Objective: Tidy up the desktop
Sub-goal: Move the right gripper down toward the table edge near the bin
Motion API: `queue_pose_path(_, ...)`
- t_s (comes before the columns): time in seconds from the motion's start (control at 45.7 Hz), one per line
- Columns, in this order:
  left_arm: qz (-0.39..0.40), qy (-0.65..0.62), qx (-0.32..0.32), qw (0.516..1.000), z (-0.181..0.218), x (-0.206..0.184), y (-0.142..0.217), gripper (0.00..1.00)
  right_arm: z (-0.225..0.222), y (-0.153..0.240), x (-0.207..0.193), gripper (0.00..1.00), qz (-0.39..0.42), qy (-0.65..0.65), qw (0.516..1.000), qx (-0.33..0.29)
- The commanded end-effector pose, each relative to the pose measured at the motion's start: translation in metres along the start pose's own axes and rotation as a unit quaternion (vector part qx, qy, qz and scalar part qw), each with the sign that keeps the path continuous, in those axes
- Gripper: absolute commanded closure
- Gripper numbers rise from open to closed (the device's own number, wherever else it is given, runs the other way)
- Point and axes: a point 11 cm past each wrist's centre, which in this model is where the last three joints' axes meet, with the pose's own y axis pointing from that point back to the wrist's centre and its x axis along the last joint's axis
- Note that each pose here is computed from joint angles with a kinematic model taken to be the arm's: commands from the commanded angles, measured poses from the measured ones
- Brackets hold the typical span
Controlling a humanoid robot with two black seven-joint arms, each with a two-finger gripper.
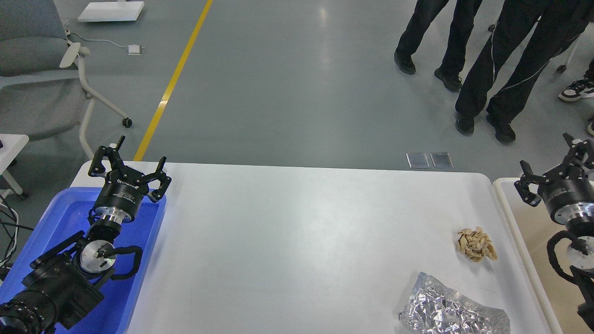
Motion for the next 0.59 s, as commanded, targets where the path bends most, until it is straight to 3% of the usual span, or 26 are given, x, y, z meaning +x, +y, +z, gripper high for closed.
queue_pose_path(0.0, 0.000, 0.000, 0.000, 1.000, 0.000, 0.000, 0.000, 0.00, 0.001, 0.001, 0.002, 0.00, 0.001, 0.000, 1.000, -0.002)
queue_pose_path(0.569, 0.000, 0.000, 0.001, 1.000, 0.000, 0.000, 0.000, 0.00, -0.016, 0.000, 0.012, 0.00, 0.006, 0.017, 1.000, 0.009)
